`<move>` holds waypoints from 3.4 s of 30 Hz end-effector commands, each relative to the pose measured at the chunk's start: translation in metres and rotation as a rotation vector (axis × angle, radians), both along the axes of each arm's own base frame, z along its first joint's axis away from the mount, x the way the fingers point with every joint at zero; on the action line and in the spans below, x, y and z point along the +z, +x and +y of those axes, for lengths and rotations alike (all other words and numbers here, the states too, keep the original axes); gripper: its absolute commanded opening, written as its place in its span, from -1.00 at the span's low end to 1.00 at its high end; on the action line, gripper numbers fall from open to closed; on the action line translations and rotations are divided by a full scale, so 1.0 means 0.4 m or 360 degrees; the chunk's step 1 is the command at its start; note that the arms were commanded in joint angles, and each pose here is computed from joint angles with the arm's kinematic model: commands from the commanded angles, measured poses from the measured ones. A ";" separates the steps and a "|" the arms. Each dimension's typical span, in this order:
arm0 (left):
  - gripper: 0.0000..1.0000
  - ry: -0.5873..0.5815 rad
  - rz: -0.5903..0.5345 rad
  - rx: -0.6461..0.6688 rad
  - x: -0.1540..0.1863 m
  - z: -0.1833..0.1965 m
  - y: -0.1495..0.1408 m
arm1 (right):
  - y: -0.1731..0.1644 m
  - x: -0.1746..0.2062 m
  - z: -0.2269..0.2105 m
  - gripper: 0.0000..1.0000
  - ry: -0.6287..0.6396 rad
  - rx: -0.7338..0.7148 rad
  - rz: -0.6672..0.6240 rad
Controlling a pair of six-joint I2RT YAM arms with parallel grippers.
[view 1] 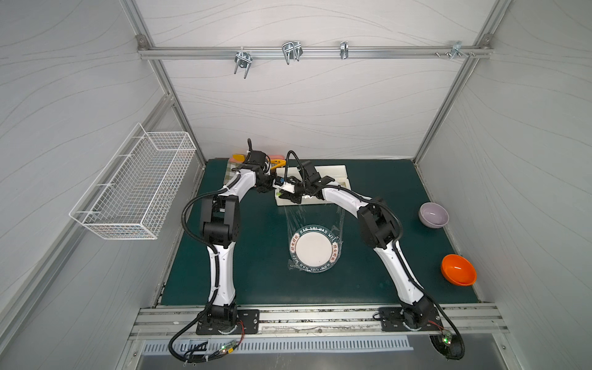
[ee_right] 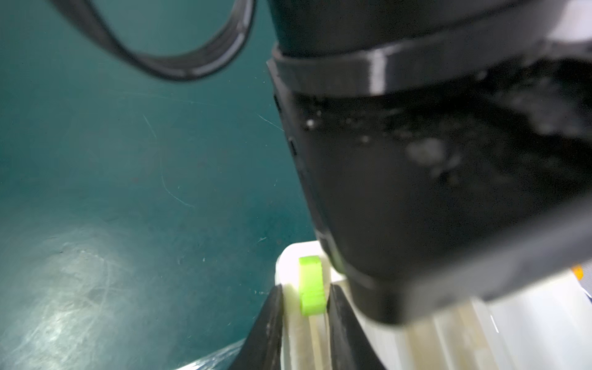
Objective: Wrap the plate with plastic wrap
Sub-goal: Tear off the plastic wrap from the plastic wrap cutting box.
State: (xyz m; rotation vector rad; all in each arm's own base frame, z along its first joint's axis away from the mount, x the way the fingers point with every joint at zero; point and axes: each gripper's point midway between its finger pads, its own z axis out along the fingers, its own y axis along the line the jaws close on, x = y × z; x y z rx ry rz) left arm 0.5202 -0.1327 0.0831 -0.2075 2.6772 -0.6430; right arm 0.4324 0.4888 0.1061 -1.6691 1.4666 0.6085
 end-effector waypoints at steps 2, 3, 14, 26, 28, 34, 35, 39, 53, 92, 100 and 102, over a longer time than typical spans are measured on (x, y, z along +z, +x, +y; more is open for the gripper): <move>-0.71 -0.0048 0.0272 -0.0056 -0.106 -0.033 -0.087 | -0.016 -0.017 0.015 -0.47 0.0005 0.0070 0.0008; -0.71 -0.0046 0.0274 -0.0059 -0.107 -0.033 -0.088 | -0.019 -0.011 0.018 -0.47 0.0017 0.0078 0.0015; -0.73 -0.0028 0.0295 -0.0067 -0.118 -0.027 -0.099 | -0.018 0.005 0.025 -0.50 0.0052 0.0085 0.0023; -0.83 0.0098 0.0333 -0.0088 -0.149 0.005 -0.116 | -0.017 -0.003 -0.023 -0.78 -0.0007 0.0098 0.0057; -0.86 0.0123 0.0348 -0.0099 -0.158 0.011 -0.120 | -0.011 -0.006 -0.037 -0.80 -0.0025 0.0091 0.0062; -0.90 0.0213 0.0354 -0.0125 -0.169 0.030 -0.124 | -0.022 -0.037 -0.070 -0.86 -0.0145 0.0103 0.0060; -0.91 0.0228 0.0356 -0.0128 -0.169 0.034 -0.126 | -0.024 -0.043 -0.078 -0.87 -0.0171 0.0105 0.0058; -0.94 0.0270 0.0359 -0.0136 -0.174 0.044 -0.129 | -0.031 -0.048 -0.102 -0.93 -0.0228 0.0106 0.0055; -1.00 0.0469 0.0422 -0.0111 -0.204 0.093 -0.142 | -0.025 -0.061 -0.202 -0.99 -0.0344 0.0049 0.0112; -1.00 0.0610 0.0491 -0.0026 -0.218 0.139 -0.146 | 0.043 -0.094 -0.653 -1.00 -0.0730 -0.0293 0.0065; -1.00 0.0617 0.0480 -0.0017 -0.212 0.146 -0.140 | 0.062 -0.084 -0.749 -1.00 -0.0778 -0.0384 0.0063; -1.00 0.0618 0.0483 -0.0015 -0.214 0.149 -0.140 | 0.070 -0.092 -0.778 -1.00 -0.0799 -0.0425 0.0065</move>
